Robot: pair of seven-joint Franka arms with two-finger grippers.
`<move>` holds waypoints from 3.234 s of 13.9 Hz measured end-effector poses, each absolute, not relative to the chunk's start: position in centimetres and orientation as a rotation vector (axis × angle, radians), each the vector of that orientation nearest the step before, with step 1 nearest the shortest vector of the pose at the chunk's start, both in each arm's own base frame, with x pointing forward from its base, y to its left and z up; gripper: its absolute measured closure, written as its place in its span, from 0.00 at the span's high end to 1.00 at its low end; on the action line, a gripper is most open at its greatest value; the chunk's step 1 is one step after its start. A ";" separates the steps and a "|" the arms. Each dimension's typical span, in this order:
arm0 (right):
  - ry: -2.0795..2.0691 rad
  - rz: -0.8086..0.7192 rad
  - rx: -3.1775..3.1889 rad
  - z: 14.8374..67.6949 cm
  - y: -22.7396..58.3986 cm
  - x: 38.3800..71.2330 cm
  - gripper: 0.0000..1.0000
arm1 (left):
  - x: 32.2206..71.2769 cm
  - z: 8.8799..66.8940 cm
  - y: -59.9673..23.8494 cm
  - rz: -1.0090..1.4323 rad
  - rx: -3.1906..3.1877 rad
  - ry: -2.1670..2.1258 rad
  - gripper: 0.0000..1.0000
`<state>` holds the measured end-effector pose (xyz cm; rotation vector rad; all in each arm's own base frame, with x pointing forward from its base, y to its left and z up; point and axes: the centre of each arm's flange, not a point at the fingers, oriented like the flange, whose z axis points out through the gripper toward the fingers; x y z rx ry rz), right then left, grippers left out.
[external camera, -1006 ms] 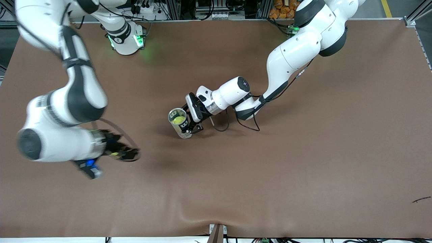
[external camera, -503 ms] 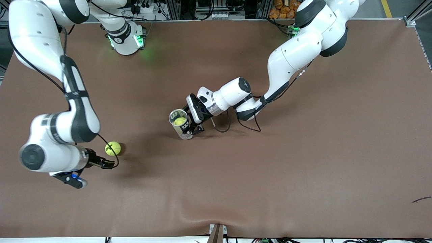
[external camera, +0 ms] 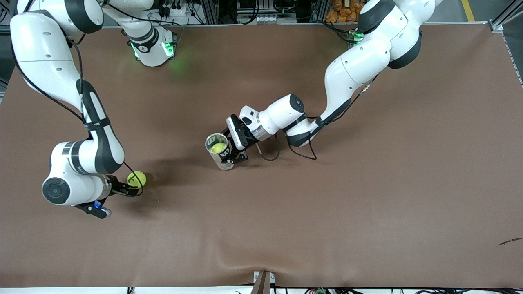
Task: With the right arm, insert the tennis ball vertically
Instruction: 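Move the right gripper back and grasp the second tennis ball, then carry the second ball with the right gripper over the can opening, then open the right gripper to drop the second ball into the can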
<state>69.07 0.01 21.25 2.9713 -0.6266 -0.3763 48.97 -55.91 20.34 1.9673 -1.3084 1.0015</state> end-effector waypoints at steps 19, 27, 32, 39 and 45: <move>-0.909 -0.651 3.191 34.6 5.5 71.0 0.67 | 49.0 20.7 -56.0 1.013 1.959 -1.306 0.88; -1.198 -0.775 3.053 40.2 25.3 67.7 0.67 | 49.0 20.8 -56.0 1.016 1.958 -1.304 0.87; -1.171 -0.770 3.041 41.5 28.9 65.9 0.67 | 49.1 21.3 -56.1 1.024 1.954 -1.304 0.87; -1.101 -0.748 2.958 38.2 32.1 63.7 0.67 | 49.2 21.3 -56.0 1.025 1.955 -1.303 0.87; -1.112 -0.736 2.961 38.7 31.9 63.8 1.00 | 49.3 21.3 -55.9 1.027 1.957 -1.301 0.87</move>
